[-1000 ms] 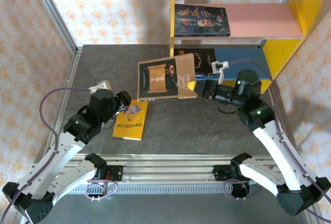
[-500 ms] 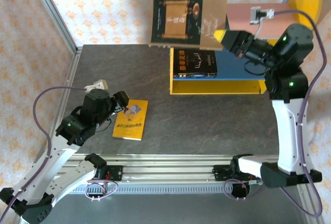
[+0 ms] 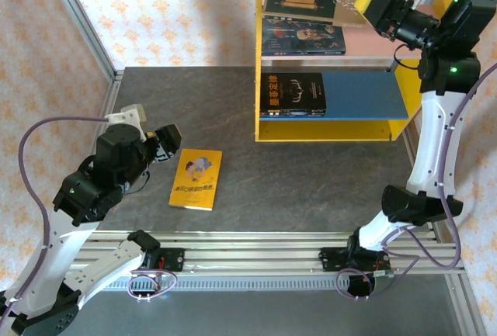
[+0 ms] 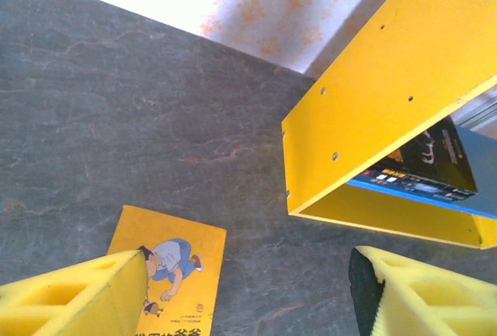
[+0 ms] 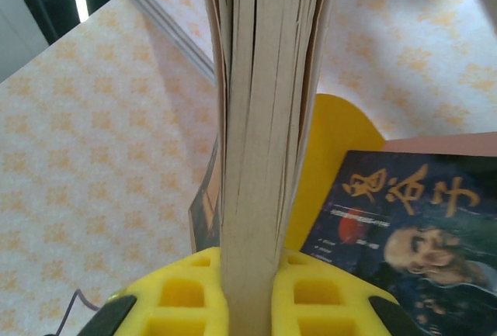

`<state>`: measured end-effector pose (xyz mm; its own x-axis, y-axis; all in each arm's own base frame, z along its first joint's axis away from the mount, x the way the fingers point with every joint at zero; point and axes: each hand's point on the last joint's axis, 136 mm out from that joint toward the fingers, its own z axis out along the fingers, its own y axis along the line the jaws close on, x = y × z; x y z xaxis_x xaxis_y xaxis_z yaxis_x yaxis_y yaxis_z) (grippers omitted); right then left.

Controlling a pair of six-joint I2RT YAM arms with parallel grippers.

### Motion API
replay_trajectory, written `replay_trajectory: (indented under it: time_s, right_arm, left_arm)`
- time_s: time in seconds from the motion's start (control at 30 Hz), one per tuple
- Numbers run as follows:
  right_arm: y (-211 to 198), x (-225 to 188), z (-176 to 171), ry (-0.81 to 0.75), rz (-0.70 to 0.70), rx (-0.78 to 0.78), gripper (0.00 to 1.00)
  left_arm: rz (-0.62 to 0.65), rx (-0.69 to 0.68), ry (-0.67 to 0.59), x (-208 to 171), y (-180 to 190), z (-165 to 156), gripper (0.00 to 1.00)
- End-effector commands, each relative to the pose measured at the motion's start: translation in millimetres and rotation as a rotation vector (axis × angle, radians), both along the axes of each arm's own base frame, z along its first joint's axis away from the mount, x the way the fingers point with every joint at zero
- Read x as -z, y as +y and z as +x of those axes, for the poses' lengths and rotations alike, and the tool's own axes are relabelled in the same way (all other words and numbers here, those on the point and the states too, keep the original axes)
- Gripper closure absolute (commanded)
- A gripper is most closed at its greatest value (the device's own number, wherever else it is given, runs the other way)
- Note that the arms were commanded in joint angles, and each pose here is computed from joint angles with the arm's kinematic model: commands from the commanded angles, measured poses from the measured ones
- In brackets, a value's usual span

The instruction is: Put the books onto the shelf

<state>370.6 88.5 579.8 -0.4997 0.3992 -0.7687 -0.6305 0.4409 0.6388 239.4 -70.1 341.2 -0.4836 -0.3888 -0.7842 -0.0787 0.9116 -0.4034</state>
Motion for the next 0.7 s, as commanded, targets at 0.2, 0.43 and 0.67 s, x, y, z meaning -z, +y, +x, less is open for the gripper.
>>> replay_trajectory:
  time_s: [0.2,0.43,0.67]
  right_arm:
    - [-3.3,20.2,15.5,0.010,-0.039,-0.078,0.99]
    - [-1.5,51.5,27.3,0.070,-0.066,-0.089,0.98]
    - [7.3,71.4,33.8,0.109,-0.078,-0.126,0.98]
  left_arm:
    - [0.118,0.038,0.031,5.3,1.4,1.5,0.30]
    - [0.135,0.063,0.048,13.3,-6.6,11.1,0.30]
    - [0.112,0.072,0.037,14.4,-11.1,13.8,0.30]
